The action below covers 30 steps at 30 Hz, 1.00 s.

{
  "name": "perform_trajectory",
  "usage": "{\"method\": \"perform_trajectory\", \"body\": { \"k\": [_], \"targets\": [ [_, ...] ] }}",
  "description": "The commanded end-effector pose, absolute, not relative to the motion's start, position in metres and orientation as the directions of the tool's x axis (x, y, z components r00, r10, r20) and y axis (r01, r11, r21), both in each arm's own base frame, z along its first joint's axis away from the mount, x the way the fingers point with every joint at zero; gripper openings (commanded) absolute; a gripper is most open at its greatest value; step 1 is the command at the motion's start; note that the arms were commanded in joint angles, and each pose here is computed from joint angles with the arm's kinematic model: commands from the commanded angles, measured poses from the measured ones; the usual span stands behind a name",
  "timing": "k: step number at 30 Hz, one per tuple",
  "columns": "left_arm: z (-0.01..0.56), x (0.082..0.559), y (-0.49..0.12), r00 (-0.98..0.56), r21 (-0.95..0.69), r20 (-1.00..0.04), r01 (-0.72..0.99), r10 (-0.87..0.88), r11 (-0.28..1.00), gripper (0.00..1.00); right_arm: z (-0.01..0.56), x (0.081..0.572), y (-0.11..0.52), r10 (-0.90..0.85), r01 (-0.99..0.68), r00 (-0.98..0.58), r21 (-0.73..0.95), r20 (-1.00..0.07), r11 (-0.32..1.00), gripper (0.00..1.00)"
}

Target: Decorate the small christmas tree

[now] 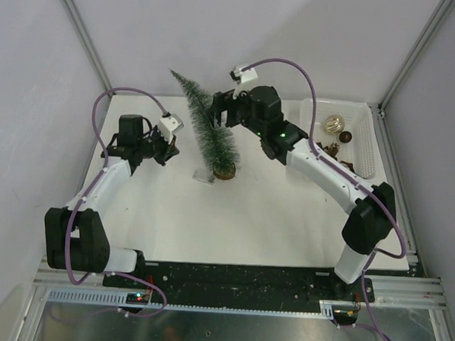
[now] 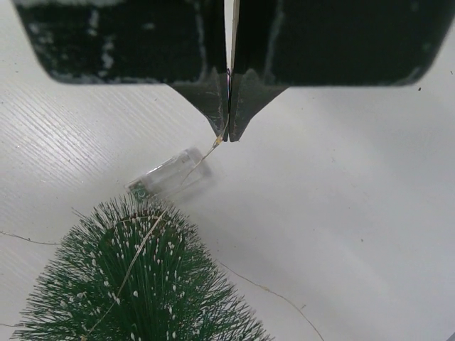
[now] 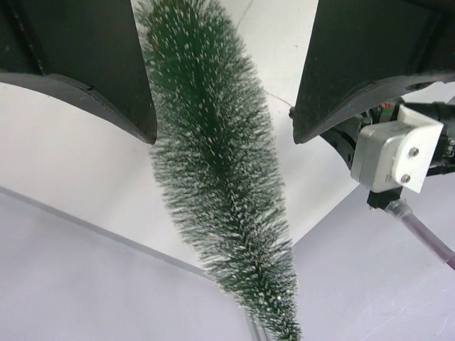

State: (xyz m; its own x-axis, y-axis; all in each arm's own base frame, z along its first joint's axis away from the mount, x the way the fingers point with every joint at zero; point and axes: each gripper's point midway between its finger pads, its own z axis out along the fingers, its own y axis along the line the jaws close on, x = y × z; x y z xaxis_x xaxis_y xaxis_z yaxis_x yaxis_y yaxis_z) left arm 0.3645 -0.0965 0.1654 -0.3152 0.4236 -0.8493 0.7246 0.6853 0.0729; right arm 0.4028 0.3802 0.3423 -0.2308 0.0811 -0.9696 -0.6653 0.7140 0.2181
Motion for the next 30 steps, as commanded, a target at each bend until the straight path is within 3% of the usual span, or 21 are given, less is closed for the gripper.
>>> {"method": "perform_trajectory", "body": {
  "k": [1, 7, 11, 13, 15, 18, 20, 30],
  "targets": [
    [0.195, 0.369, -0.102, -0.263, 0.079, -0.887, 0.725, 0.38, 0.685, 0.0, 0.348, 0.414, 0.395, 0.038, -0.644, -0.165, 0.137, -0.986, 0.753, 0.82],
    [0.197, 0.367, -0.111, -0.258, 0.043, -0.897, 0.756, 0.358, 0.653, 0.01, 0.34, 0.424, 0.407, -0.023, -0.601, -0.116, 0.051, -0.993, 0.797, 0.8],
    [0.197, 0.365, -0.118, -0.247, 0.033, -0.902, 0.778, 0.353, 0.628, 0.01, 0.327, 0.427, 0.415, -0.05, -0.603, -0.121, 0.034, -0.991, 0.797, 0.74],
    [0.198, 0.365, -0.12, -0.243, 0.031, -0.903, 0.784, 0.353, 0.62, 0.01, 0.32, 0.429, 0.418, -0.063, -0.604, -0.131, 0.03, -0.989, 0.796, 0.64],
    [0.198, 0.366, -0.121, -0.24, 0.034, -0.903, 0.786, 0.355, 0.618, 0.01, 0.314, 0.429, 0.419, -0.074, -0.606, -0.141, 0.027, -0.987, 0.795, 0.48],
    [0.199, 0.369, -0.12, -0.239, 0.042, -0.902, 0.78, 0.359, 0.624, 0.01, 0.312, 0.428, 0.414, -0.078, -0.591, -0.144, 0.023, -0.987, 0.807, 0.13],
    [0.198, 0.371, -0.118, -0.241, 0.048, -0.9, 0.774, 0.363, 0.632, 0.0, 0.309, 0.428, 0.404, -0.08, -0.566, -0.146, 0.017, -0.986, 0.824, 0.03],
    [0.201, 0.376, -0.113, -0.235, 0.071, -0.9, 0.752, 0.366, 0.656, 0.0, 0.316, 0.418, 0.342, -0.053, -0.519, -0.134, 0.024, -0.99, 0.855, 0.0]
  ]
}}
